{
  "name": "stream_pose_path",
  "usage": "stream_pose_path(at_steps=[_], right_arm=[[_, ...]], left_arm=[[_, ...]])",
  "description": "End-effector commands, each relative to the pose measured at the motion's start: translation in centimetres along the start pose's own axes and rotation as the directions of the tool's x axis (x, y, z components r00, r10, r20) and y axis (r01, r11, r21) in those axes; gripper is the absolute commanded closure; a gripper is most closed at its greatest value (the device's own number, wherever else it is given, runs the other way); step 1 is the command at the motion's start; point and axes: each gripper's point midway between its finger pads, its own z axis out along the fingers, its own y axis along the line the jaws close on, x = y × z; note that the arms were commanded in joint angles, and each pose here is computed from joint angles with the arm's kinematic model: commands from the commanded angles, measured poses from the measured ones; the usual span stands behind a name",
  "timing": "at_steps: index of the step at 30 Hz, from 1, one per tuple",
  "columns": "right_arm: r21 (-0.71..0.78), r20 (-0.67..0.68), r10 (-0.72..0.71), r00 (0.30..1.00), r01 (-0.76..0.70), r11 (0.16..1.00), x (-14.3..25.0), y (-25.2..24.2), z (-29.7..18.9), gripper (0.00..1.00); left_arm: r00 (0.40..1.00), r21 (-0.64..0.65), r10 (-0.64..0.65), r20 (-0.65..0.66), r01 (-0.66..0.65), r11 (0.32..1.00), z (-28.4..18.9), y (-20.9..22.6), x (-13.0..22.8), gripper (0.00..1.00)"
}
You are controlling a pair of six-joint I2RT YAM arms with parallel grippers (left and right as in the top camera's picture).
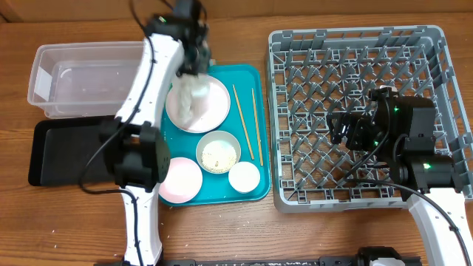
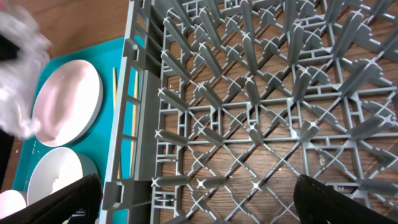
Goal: Sort waste into correct bins and load items into the dishwasher
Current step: 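Carry wrapper and tissue with left gripper into the clear bin, release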
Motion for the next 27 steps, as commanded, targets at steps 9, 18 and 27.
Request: stream_pose_path(at_steps=[9, 18, 27], right_arm=[[-0.017, 0.028, -0.008, 1.000, 0.009, 1.000, -1.1, 0.5, -0.6, 0.00], [-0.021, 0.028, -0.008, 1.000, 0.008, 1.000, -1.1, 0.6, -0.6, 0.00], [-0.021, 0.027, -0.008, 1.000, 0.008, 1.000, -1.1, 0.6, -0.6, 0.00]], left_arm=[[0.893, -0.021, -0.409, 0.186, 0.420, 0.907, -8.3, 11.7, -2.6, 0.96], [0.546, -0.002, -0.801, 0.247, 0.827, 0.563, -6.9, 23.9, 0.5, 0.96], [0.456, -0.059, -0.882, 0.119, 0.890, 0.452, 0.3, 24.9, 5.4, 0.95]])
